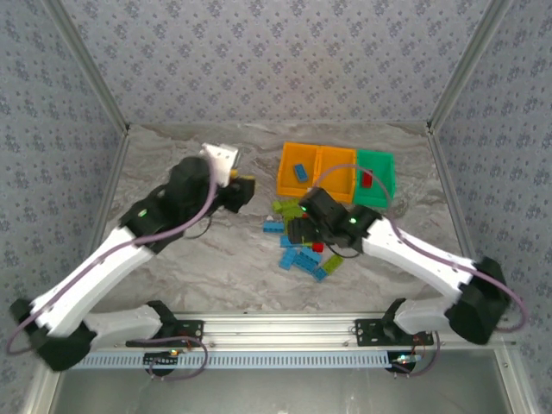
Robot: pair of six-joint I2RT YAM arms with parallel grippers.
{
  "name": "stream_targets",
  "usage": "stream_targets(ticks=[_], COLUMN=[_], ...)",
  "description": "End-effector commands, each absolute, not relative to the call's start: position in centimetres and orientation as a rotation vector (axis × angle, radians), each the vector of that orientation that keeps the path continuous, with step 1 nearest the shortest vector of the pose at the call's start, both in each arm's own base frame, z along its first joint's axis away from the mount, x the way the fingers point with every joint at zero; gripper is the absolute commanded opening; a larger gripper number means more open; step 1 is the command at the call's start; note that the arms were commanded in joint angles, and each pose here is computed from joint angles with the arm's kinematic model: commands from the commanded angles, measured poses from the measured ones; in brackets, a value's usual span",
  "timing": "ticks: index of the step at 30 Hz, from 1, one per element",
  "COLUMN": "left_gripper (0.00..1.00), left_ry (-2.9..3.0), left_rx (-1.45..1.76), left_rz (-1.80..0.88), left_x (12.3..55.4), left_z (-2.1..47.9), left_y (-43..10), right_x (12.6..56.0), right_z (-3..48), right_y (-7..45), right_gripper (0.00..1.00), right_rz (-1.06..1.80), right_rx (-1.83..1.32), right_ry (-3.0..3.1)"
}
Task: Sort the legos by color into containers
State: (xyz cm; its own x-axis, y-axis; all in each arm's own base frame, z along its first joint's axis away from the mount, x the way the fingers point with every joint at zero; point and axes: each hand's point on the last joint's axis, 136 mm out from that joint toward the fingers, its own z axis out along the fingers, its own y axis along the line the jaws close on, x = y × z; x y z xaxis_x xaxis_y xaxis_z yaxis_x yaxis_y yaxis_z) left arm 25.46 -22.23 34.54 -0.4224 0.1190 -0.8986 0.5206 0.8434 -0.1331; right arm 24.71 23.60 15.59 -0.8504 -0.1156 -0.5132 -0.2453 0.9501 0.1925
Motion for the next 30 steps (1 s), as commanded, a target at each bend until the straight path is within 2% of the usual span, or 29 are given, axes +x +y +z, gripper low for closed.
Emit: stream_targets(ticks=[1, 3, 8, 11, 13, 15, 24, 28, 30], left_gripper=[0.51, 0.53, 0.7, 0.84, 0.88, 0.9, 0.94, 0.95, 0.96], left_ry=[2.06, 2.002, 1.892, 1.852, 1.848, 1.846, 1.867, 1.872, 1.871], left_rx=[0.778, 0.894, 1.085, 1.152, 1.167, 1.175, 1.199, 1.2, 1.199], left_rz=[-0.383, -0.399, -0.423, -0.443, -0.438, -0.432, -0.41, -0.401, -0.4], left_x=[20.8, 18.7, 16.1, 15.5, 15.5, 15.6, 15.7, 15.8, 15.8], left_z=[29.2, 28.2, 24.5, 23.1, 22.4, 22.0, 20.8, 20.5, 20.5], left_y=[-19.6, -18.8, -18.6, -19.1, -19.1, -19.2, -19.1, -19.0, -19.0], right_x=[28.7, 31.1, 36.3, 37.9, 38.4, 38.7, 38.4, 38.3, 38.2], right_z=[16.2, 15.4, 11.3, 8.7, 7.5, 6.6, 4.3, 5.5, 7.3], right_y=[27.6, 29.1, 30.3, 30.3, 30.7, 31.1, 31.8, 31.9, 32.1], right_gripper=[0.82, 0.76, 0.64, 0.63, 0.63, 0.62, 0.38, 0.21, 0.2], right_rz=[0.316, 0.262, -0.026, -0.194, -0.235, -0.241, -0.193, -0.179, -0.138], right_rx=[-0.462, -0.51, -0.583, -0.645, -0.688, -0.715, -0.73, -0.711, -0.682], right_ry=[2.477, 2.474, 2.511, 2.532, 2.544, 2.554, 2.61, 2.6, 2.579])
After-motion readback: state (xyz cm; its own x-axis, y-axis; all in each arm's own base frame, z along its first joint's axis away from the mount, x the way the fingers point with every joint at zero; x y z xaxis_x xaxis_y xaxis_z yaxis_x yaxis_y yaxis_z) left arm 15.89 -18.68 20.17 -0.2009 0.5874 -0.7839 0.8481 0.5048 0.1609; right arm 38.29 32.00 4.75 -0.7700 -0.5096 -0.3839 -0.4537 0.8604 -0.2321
